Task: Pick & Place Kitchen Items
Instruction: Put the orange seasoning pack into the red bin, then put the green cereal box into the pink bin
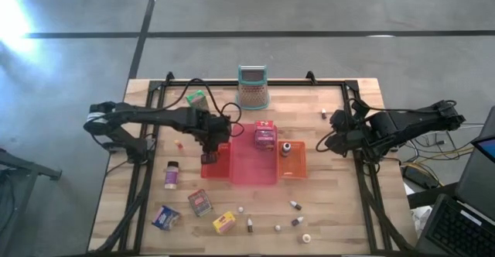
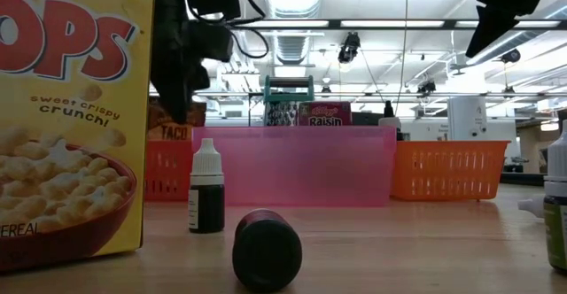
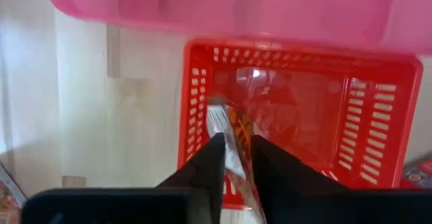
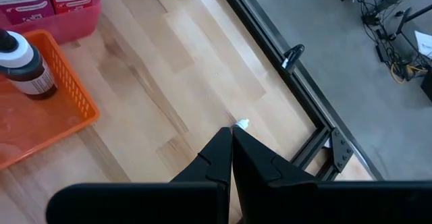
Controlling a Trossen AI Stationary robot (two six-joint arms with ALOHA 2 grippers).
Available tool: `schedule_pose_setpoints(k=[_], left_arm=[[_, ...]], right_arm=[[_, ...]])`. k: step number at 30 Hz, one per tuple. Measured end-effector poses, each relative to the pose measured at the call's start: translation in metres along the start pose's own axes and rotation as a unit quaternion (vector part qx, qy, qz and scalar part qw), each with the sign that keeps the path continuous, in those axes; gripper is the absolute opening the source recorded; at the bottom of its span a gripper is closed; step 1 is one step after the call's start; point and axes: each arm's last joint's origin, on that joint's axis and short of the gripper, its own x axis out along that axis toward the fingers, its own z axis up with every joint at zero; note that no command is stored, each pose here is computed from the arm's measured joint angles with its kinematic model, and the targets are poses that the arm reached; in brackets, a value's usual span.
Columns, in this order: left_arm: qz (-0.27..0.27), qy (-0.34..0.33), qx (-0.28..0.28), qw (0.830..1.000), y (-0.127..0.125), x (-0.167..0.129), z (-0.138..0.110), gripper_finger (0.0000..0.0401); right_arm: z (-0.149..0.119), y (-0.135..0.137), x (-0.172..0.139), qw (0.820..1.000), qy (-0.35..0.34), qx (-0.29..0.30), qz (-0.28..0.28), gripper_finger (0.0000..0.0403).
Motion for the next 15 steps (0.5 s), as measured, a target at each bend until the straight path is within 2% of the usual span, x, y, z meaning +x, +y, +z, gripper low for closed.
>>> schedule_pose_setpoints(k=[7, 15], left_arm=[[0.003, -0.004, 0.001, 1.000, 0.000, -0.010, 0.005, 0.0126], [0.003, 0.024, -0.011, 1.000, 0.000, -0.037, 0.006, 0.0131]], right_arm=[[0.000, 0.000, 0.000, 1.000, -0.002, 0.002, 0.001, 0.0008], [0.000, 0.000, 0.000, 1.000, -0.003, 0.002, 0.000, 0.0008]])
